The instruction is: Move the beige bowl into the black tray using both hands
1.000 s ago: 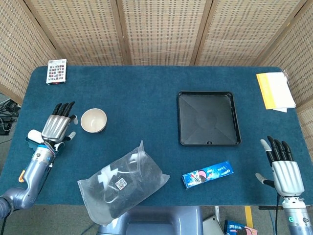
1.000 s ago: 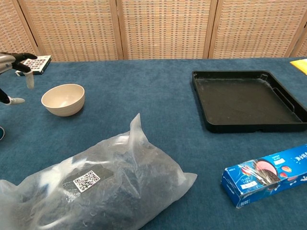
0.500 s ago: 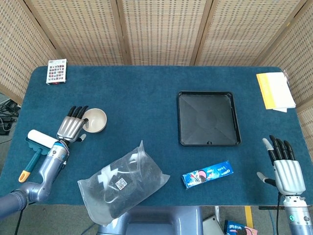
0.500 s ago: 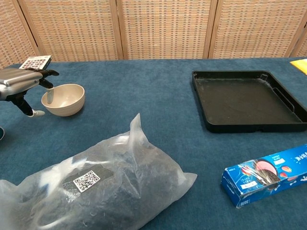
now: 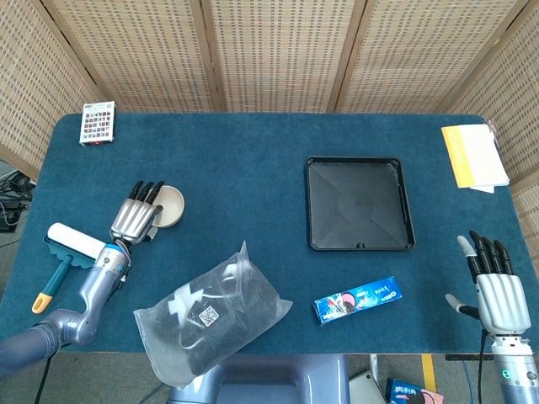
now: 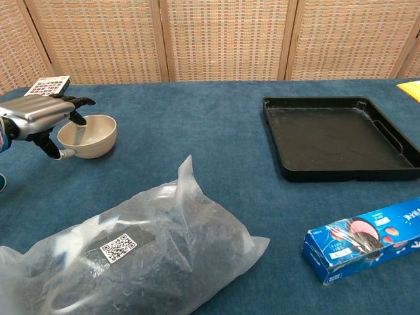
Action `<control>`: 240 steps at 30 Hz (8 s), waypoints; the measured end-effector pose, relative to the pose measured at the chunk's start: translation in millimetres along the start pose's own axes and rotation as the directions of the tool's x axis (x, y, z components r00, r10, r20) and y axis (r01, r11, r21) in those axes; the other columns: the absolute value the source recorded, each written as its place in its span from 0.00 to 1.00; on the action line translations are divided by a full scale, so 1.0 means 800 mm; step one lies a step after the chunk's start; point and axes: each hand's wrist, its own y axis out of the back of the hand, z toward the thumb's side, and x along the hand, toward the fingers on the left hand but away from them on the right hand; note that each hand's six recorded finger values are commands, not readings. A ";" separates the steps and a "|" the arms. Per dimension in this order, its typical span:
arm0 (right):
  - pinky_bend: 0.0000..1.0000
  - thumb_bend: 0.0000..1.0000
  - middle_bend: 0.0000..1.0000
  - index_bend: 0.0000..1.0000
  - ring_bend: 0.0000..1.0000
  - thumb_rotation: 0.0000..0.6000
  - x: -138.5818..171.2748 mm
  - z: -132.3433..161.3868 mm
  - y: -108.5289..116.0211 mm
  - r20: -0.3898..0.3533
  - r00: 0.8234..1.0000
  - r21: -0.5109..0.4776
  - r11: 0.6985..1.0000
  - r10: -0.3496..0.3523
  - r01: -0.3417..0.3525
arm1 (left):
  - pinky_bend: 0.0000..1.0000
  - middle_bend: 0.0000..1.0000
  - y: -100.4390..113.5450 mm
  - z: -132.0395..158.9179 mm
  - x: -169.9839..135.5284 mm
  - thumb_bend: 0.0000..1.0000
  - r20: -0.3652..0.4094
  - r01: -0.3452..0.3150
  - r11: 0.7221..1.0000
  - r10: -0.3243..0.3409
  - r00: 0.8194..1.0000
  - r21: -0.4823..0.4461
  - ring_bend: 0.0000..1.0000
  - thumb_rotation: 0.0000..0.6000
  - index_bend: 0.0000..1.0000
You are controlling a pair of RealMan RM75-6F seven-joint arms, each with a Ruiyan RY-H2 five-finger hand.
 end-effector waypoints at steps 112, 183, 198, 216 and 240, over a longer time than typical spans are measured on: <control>0.00 0.14 0.00 0.03 0.00 1.00 0.011 -0.025 0.003 0.065 0.998 0.046 0.999 0.010 -0.013 | 0.00 0.00 0.057 -0.064 -0.220 0.00 -0.171 -0.311 0.932 0.281 0.944 -0.185 0.00 1.00 0.00; 0.08 0.33 0.18 0.51 0.00 1.00 -0.272 0.403 -0.138 -0.401 0.888 0.079 0.974 0.226 -0.212 | 0.00 0.00 -0.004 -0.127 -0.258 0.00 -0.198 -0.155 0.930 0.091 0.976 -0.333 0.00 1.00 0.00; 0.08 0.44 0.20 0.52 0.00 1.00 -0.282 0.421 -0.163 -0.420 0.873 0.069 0.968 0.248 -0.241 | 0.00 0.00 -0.011 -0.130 -0.254 0.00 -0.206 -0.137 0.931 0.068 0.976 -0.338 0.00 1.00 0.00; 0.09 0.50 0.24 0.57 0.02 1.00 -0.289 0.421 -0.179 -0.416 0.872 0.065 0.965 0.256 -0.252 | 0.00 0.00 -0.011 -0.133 -0.251 0.00 -0.213 -0.135 0.932 0.065 0.975 -0.336 0.00 1.00 0.00; 0.12 0.56 0.32 0.70 0.06 1.00 -0.288 0.414 -0.180 -0.419 0.877 0.058 0.971 0.234 -0.231 | 0.00 0.00 -0.011 -0.133 -0.250 0.00 -0.214 -0.133 0.930 0.060 0.975 -0.343 0.00 1.00 0.00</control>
